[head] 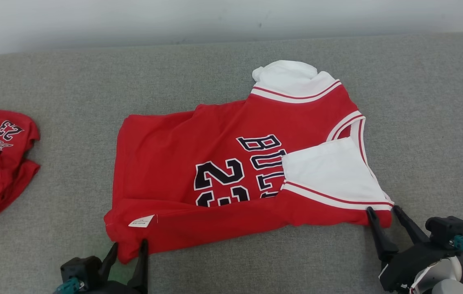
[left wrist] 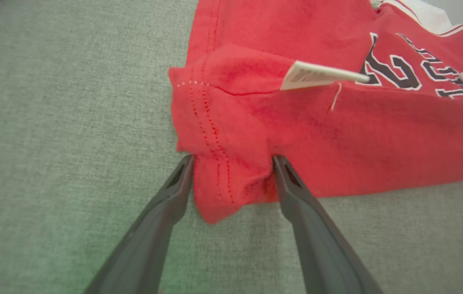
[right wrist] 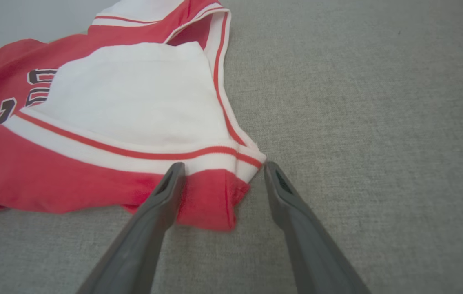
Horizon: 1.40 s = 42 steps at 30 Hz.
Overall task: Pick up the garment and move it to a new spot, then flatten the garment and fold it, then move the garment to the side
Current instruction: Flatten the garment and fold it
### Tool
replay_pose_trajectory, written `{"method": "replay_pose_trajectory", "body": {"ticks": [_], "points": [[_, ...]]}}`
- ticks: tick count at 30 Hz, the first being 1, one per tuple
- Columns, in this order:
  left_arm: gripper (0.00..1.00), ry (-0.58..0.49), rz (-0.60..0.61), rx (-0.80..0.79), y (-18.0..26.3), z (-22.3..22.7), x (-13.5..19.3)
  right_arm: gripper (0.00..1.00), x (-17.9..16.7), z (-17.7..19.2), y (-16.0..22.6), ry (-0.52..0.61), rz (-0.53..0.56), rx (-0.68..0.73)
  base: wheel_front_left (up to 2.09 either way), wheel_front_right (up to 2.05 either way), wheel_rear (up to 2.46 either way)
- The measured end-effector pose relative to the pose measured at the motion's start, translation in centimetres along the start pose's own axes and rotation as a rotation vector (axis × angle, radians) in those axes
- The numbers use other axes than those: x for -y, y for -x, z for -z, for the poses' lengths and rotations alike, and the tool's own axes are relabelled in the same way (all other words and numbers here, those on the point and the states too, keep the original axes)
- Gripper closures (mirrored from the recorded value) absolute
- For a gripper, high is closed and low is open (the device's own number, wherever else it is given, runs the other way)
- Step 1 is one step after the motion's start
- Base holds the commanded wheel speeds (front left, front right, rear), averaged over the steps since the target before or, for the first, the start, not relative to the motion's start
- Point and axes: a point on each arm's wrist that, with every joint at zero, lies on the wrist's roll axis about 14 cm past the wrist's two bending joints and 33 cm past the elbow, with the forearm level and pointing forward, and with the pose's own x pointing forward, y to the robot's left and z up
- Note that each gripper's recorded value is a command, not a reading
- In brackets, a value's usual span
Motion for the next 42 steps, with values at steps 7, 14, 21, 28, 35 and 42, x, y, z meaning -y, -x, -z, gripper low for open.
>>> {"method": "replay_pose_trajectory", "body": {"ticks": [7, 14, 21, 28, 35, 42], "points": [[0.82, 0.05, 0.047, -0.02, -0.4, 0.1, 0.8, 0.93, 0.0, 0.5, -0.3, -0.048, -0.002, -0.021, 0.0, 0.0, 0.0], [1.0, 0.076, 0.077, -0.022, -0.5, -0.2, 1.2, 1.0, -0.6, 0.1, -0.5, -0.102, -0.019, -0.006, 0.0, 0.0, 0.0], [1.0, 0.091, 0.105, -0.035, 0.8, -0.3, 1.3, 1.0, -0.9, 0.1, 0.9, -0.154, -0.025, 0.013, 0.0, 0.0, 0.0], [1.0, 0.08, 0.111, -0.066, 3.0, -0.1, 1.2, 1.0, -1.2, 1.5, 4.1, -0.202, 0.0, -0.024, 0.0, 0.0, 0.0], [1.0, 0.087, 0.1, -0.101, 4.2, 0.6, 1.1, 1.0, -1.8, 2.4, 6.3, -0.238, 0.033, -0.051, 0.0, 0.0, 0.0], [0.0, 0.076, 0.094, -0.122, 4.6, 0.6, 1.0, 0.0, -1.6, 1.3, 6.7, -0.239, 0.068, -0.014, 0.0, 0.0, 0.0]]}}
